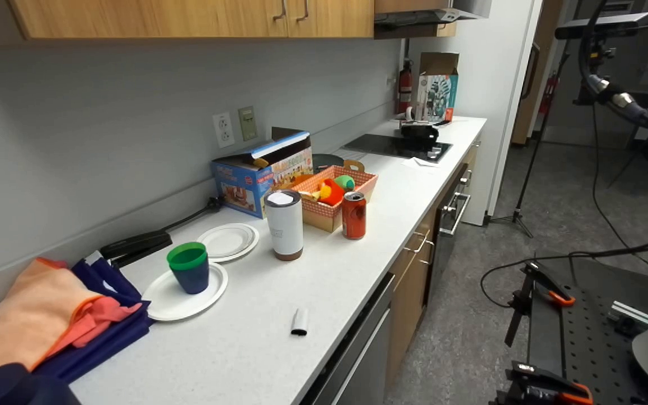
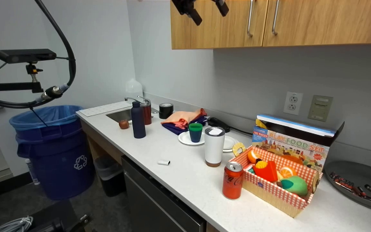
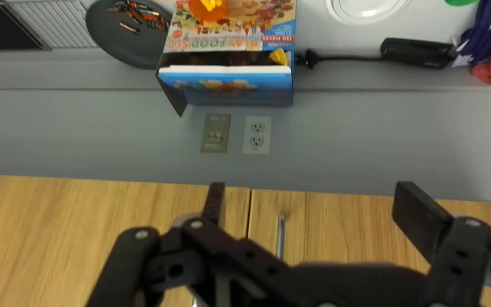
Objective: Open the left door of the first upper cabinet on the left
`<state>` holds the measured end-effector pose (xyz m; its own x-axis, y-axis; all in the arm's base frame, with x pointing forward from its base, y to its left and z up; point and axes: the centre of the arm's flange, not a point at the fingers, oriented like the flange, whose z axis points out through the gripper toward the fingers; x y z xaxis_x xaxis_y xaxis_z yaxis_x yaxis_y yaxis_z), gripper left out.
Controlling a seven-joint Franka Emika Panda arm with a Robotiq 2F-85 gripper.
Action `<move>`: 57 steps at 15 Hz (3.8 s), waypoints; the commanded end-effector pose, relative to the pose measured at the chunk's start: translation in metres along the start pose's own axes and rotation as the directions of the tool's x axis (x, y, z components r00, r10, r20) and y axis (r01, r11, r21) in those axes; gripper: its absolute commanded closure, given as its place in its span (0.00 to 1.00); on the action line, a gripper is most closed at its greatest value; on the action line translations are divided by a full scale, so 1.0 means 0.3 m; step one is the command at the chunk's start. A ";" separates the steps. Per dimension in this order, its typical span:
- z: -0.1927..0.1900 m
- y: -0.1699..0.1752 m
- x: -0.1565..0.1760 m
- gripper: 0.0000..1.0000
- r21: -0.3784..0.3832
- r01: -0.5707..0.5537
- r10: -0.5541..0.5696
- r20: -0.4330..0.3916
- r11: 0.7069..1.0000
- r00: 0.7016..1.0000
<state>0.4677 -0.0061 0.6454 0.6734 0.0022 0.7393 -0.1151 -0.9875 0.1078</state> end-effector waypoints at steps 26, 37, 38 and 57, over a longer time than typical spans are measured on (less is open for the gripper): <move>0.241 -0.035 0.383 0.00 0.174 -0.085 0.098 -0.062 0.981 0.993; 0.323 0.036 0.485 0.00 0.177 -0.078 0.102 -0.129 0.981 0.986; 0.317 0.032 0.491 0.00 0.206 -0.064 0.093 -0.134 0.976 0.987; 0.299 0.130 0.432 0.00 0.703 -0.118 0.124 0.043 0.702 0.991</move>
<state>0.6262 -0.0855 0.6883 0.6366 -0.1658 0.7531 0.2627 -0.8716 -0.4139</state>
